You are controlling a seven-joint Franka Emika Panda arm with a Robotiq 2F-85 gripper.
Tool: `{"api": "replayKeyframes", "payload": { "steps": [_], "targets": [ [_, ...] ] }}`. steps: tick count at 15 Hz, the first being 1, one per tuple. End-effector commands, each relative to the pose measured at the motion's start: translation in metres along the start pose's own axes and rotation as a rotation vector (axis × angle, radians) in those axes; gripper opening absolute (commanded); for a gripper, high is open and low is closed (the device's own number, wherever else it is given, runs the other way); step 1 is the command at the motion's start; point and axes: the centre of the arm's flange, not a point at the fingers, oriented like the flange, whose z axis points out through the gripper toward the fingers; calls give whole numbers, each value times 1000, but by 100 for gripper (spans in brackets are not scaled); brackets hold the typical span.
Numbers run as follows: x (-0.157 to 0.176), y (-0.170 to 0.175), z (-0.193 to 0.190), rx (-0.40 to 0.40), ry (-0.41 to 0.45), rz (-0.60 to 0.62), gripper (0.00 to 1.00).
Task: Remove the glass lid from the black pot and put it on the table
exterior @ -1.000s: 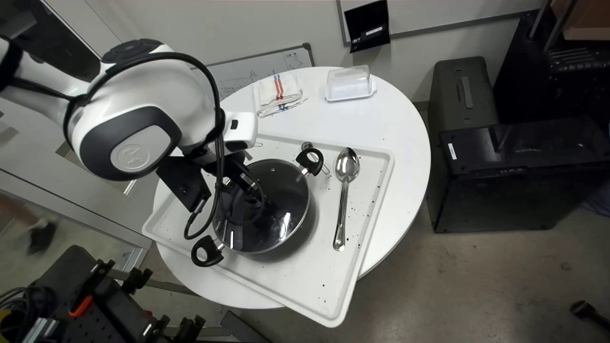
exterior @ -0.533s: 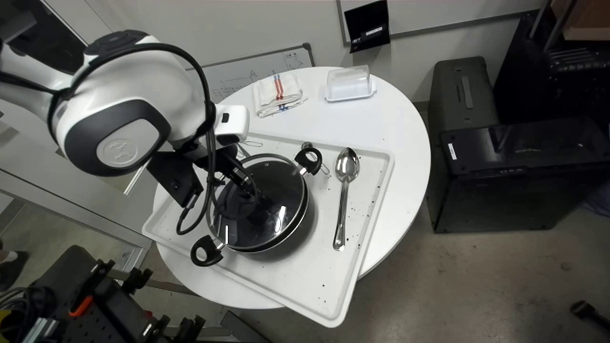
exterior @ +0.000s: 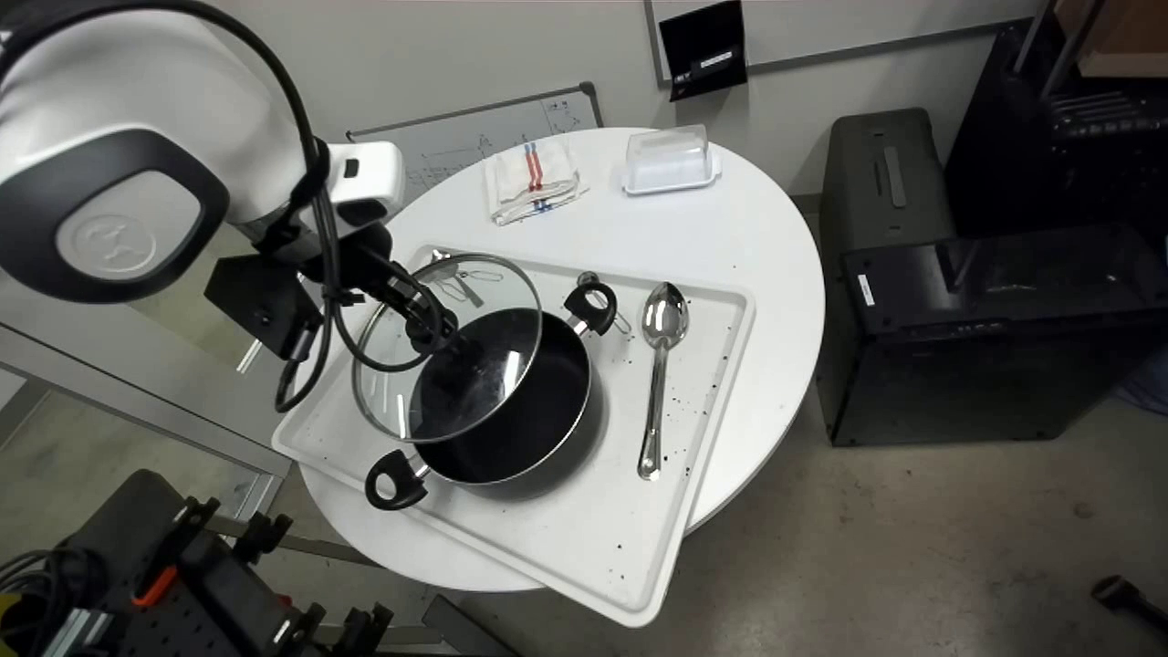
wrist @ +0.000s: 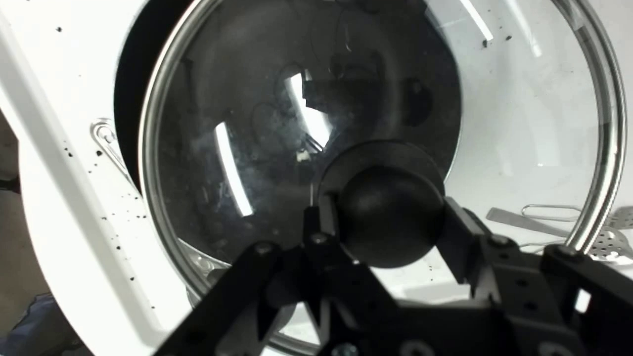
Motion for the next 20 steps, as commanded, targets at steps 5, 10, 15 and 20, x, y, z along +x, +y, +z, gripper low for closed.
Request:
{"api": "replayKeyframes", "payload": {
  "steps": [5, 10, 15, 20],
  "targets": [
    [-10, -76, -5, 26, -16, -164, 26],
    [-24, -152, 10, 11, -31, -335, 26],
    [-41, -212, 44, -17, -58, -467, 26],
    [-43, -234, 85, -29, -71, -513, 26]
  ]
}}
